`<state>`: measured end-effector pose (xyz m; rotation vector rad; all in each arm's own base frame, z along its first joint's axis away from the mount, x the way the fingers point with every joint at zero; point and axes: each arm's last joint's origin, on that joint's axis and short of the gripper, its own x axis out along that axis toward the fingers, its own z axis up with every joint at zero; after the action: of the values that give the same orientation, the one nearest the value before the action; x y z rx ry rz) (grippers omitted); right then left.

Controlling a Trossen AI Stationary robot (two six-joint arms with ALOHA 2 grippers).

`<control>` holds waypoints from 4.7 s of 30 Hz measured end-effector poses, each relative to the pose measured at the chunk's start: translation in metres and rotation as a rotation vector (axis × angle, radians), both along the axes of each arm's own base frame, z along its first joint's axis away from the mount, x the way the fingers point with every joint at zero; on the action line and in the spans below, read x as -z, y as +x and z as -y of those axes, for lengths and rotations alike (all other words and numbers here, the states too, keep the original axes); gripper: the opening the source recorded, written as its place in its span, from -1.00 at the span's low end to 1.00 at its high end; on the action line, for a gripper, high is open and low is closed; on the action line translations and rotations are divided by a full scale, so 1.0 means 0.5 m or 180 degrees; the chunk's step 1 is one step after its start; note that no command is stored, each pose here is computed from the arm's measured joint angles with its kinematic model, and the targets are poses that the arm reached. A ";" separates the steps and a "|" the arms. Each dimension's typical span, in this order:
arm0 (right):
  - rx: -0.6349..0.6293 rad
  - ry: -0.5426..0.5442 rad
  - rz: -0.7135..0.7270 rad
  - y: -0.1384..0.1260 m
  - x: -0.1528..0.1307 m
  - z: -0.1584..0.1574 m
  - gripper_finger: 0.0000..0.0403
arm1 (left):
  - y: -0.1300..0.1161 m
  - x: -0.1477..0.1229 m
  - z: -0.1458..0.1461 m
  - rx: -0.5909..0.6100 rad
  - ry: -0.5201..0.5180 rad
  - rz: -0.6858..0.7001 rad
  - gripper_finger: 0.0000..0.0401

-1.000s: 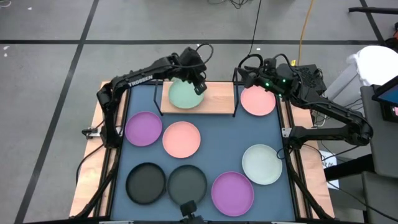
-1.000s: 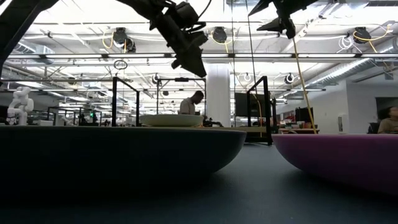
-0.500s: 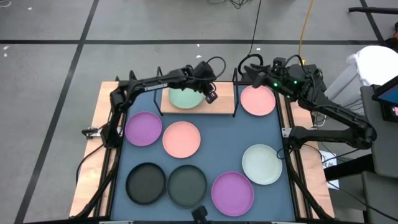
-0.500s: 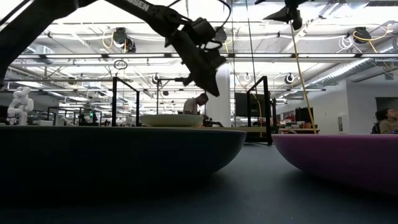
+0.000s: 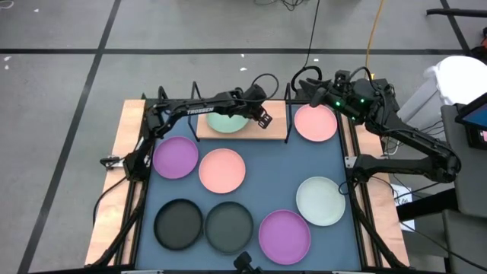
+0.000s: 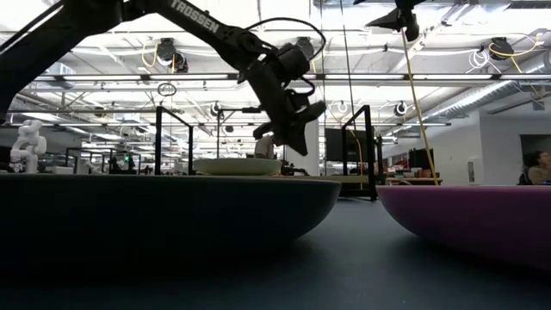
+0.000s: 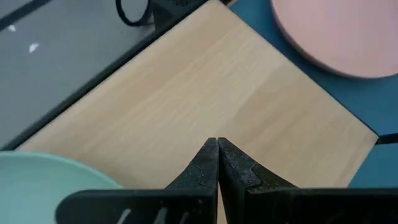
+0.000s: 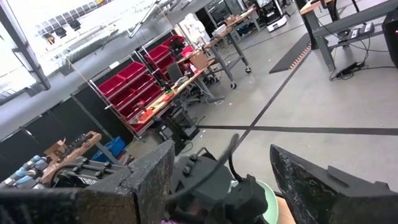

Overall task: Place and stack plates onto a shelf
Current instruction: Put the right pink plate on the shelf

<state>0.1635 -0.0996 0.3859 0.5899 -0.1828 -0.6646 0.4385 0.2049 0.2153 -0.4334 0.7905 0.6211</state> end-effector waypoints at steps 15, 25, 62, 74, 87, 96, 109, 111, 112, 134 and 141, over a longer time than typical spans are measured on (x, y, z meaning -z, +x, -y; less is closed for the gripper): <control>-0.0008 -0.0014 -0.0036 0.000 0.001 0.000 0.22 | -0.025 0.017 -0.008 -0.0206 -0.0012 -0.0463 -0.99; -0.0009 -0.0019 -0.0040 0.000 0.001 0.000 0.22 | -0.051 0.020 -0.021 -0.0336 -0.0099 -0.0714 -0.99; 0.0319 0.1311 -0.0965 -0.026 0.093 -0.009 0.22 | -0.132 -0.248 0.061 -0.0198 0.0199 0.0246 -0.99; 0.0649 0.1862 -0.1919 -0.060 0.147 -0.026 0.22 | -0.188 -0.332 0.098 0.0054 0.0102 0.0574 -0.96; 0.0466 0.2007 -0.3095 -0.007 0.221 0.005 0.23 | -0.238 -0.382 0.137 0.0222 0.0079 0.0628 -0.95; -0.0473 0.1236 -0.4015 0.022 0.248 0.015 0.23 | -0.272 -0.405 0.201 0.0366 -0.0107 0.0506 -0.95; -0.1360 -0.0047 -0.4345 0.049 0.284 0.026 0.26 | -0.335 -0.470 0.313 0.0959 0.0193 0.0667 -0.95; -0.1551 -0.0049 -0.4309 0.047 0.302 0.022 0.26 | -0.345 -0.481 0.321 0.1030 0.0270 0.0749 -0.95; -0.1596 -0.0070 -0.4332 0.046 0.311 0.020 0.26 | -0.352 -0.488 0.322 0.1028 0.0301 0.0812 -0.95; -0.1744 0.0098 -0.4732 0.007 0.415 -0.002 0.12 | -0.410 -0.511 0.295 0.0967 0.0696 0.0681 -0.95; -0.1817 0.0124 -0.4984 0.015 0.440 0.006 -0.02 | -0.411 -0.510 0.295 0.0966 0.0689 0.0668 -0.95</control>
<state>0.1712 -0.1028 0.1659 0.0137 1.4103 -0.4114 0.2330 0.0574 0.4703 -0.1711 0.5666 0.3650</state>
